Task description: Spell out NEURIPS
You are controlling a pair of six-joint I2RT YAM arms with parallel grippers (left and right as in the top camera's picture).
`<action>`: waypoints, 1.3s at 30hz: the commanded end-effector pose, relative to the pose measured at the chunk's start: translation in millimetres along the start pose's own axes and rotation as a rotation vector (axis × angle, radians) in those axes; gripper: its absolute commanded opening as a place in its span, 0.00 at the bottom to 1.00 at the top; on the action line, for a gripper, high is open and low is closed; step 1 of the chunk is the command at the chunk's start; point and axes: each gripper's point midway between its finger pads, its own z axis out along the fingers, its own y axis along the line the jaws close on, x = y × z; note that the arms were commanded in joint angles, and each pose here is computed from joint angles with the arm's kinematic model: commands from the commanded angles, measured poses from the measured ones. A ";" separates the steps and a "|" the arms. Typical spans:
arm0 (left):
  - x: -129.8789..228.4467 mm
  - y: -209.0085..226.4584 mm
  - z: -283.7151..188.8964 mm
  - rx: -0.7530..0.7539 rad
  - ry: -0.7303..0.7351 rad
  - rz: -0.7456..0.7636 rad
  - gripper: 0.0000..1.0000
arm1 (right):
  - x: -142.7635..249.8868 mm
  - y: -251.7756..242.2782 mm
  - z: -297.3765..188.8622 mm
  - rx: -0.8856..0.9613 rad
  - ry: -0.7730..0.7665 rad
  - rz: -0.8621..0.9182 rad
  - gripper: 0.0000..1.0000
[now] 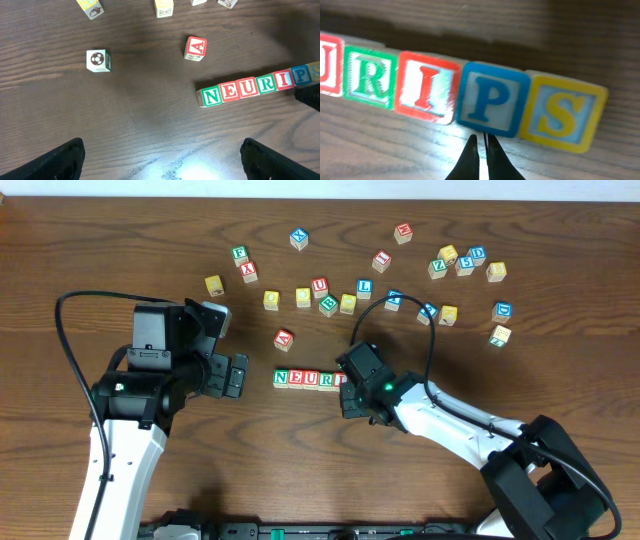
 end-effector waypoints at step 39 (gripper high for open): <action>-8.5 3.5 -6.2 -0.016 -0.024 0.006 0.98 | -80.0 -15.8 -223.5 0.159 -0.352 -0.069 0.73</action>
